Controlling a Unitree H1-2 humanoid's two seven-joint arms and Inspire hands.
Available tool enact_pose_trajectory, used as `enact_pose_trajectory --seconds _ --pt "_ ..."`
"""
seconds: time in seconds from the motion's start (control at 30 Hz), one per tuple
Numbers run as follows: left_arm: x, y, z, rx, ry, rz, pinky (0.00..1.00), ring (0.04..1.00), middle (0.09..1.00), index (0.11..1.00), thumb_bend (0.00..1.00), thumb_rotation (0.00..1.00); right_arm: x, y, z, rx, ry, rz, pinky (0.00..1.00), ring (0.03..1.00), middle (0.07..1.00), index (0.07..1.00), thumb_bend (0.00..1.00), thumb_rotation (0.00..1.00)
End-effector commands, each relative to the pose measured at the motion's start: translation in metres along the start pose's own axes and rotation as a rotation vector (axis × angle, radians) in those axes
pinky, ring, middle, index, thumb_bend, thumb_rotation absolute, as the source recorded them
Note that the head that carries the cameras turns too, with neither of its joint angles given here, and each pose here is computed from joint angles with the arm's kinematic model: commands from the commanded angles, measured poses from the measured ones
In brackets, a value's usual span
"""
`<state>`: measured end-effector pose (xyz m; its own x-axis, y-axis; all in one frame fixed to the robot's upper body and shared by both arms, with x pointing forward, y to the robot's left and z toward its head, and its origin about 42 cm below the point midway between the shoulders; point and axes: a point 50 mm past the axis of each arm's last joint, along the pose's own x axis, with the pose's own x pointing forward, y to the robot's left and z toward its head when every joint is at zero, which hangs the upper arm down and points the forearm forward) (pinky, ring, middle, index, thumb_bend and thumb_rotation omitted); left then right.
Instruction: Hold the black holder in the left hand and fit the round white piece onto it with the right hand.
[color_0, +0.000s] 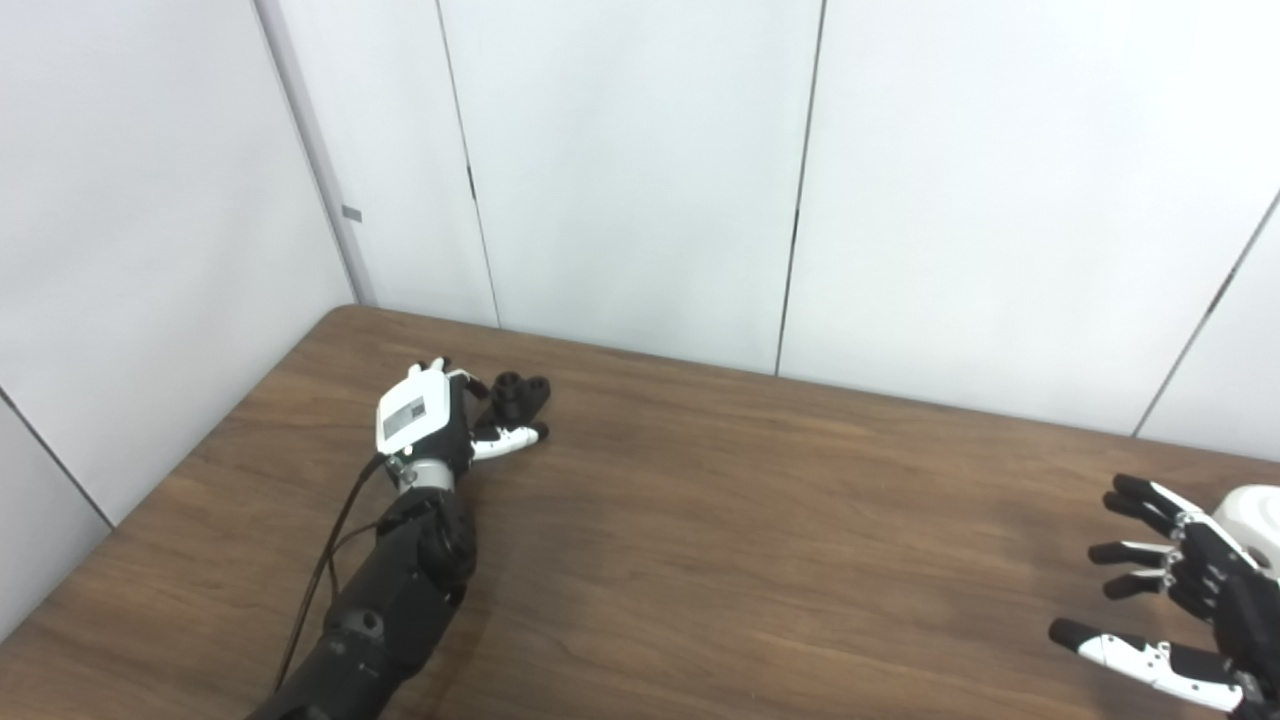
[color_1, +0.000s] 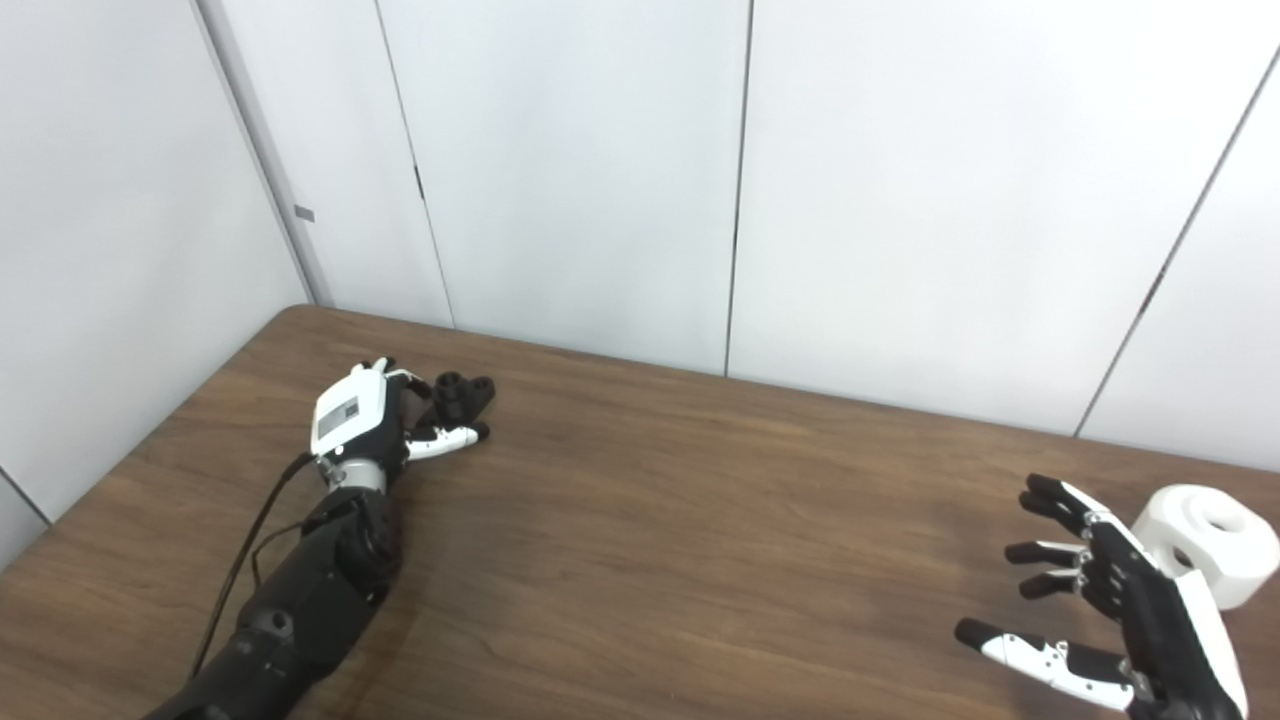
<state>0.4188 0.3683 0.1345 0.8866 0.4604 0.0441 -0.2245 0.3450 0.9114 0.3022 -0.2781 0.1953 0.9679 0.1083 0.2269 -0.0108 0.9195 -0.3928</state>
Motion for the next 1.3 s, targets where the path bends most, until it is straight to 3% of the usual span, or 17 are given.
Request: enact_pose_trajectory --seconds 0.0,0.1,0.17,0.23,0.3,0.5,0.9,1.07,1.17,1.27 --pt "-0.001 -0.009 0.006 -0.004 -0.013 -0.044 0.96 1.0 0.944 0.68 0.9 0.27 0.005 -0.008 0.016 -0.016 -0.071 -0.016 0.53 0.654 0.822 0.827 0.65 0.0" --pt "0.0 -0.014 0.002 0.035 -0.009 -0.06 0.93 1.0 0.943 0.68 0.87 0.26 0.005 -0.009 0.016 -0.02 -0.072 -0.015 0.53 0.653 0.821 0.827 0.65 0.0" --pt "0.0 -0.017 0.0 0.059 -0.013 -0.061 0.94 1.0 0.934 0.629 0.85 0.19 0.005 -0.01 0.016 -0.021 -0.073 -0.017 0.53 0.655 0.82 0.828 0.64 0.0" --pt "0.0 -0.019 -0.004 0.091 -0.033 -0.051 0.91 0.972 0.881 0.511 0.59 0.08 0.005 -0.01 0.016 -0.022 -0.072 -0.019 0.52 0.652 0.819 0.825 0.64 0.0" --pt "-0.001 -0.021 -0.005 0.122 -0.049 -0.041 0.89 0.955 0.859 0.487 0.54 0.06 0.005 -0.01 0.016 -0.021 -0.07 -0.019 0.52 0.654 0.82 0.827 0.64 0.0" --pt "-0.005 -0.025 -0.008 0.107 -0.085 0.002 0.87 0.913 0.828 0.479 0.52 0.06 0.004 -0.011 0.016 -0.017 -0.081 -0.022 0.5 0.634 0.817 0.824 0.62 0.0" --pt "-0.01 -0.036 -0.007 0.085 -0.112 0.003 0.86 0.9 0.813 0.48 0.53 0.06 0.003 -0.013 0.016 -0.009 -0.078 -0.026 0.51 0.661 0.834 0.832 0.59 0.0" --pt "-0.022 -0.04 -0.001 0.046 -0.225 -0.023 0.87 0.899 0.816 0.479 0.52 0.06 0.004 -0.01 0.019 -0.009 -0.08 -0.032 0.5 0.666 0.836 0.836 0.6 0.0" --pt "-0.037 -0.043 0.008 -0.05 -0.361 -0.11 0.9 0.927 0.832 0.48 0.52 0.06 0.006 -0.01 0.021 -0.014 -0.076 -0.036 0.52 0.674 0.837 0.84 0.61 0.0" --pt "-0.057 -0.048 0.023 -0.116 -0.495 -0.201 0.91 0.945 0.857 0.48 0.52 0.06 0.009 -0.011 0.022 0.001 -0.066 -0.029 0.59 0.696 0.852 0.854 0.59 0.0"
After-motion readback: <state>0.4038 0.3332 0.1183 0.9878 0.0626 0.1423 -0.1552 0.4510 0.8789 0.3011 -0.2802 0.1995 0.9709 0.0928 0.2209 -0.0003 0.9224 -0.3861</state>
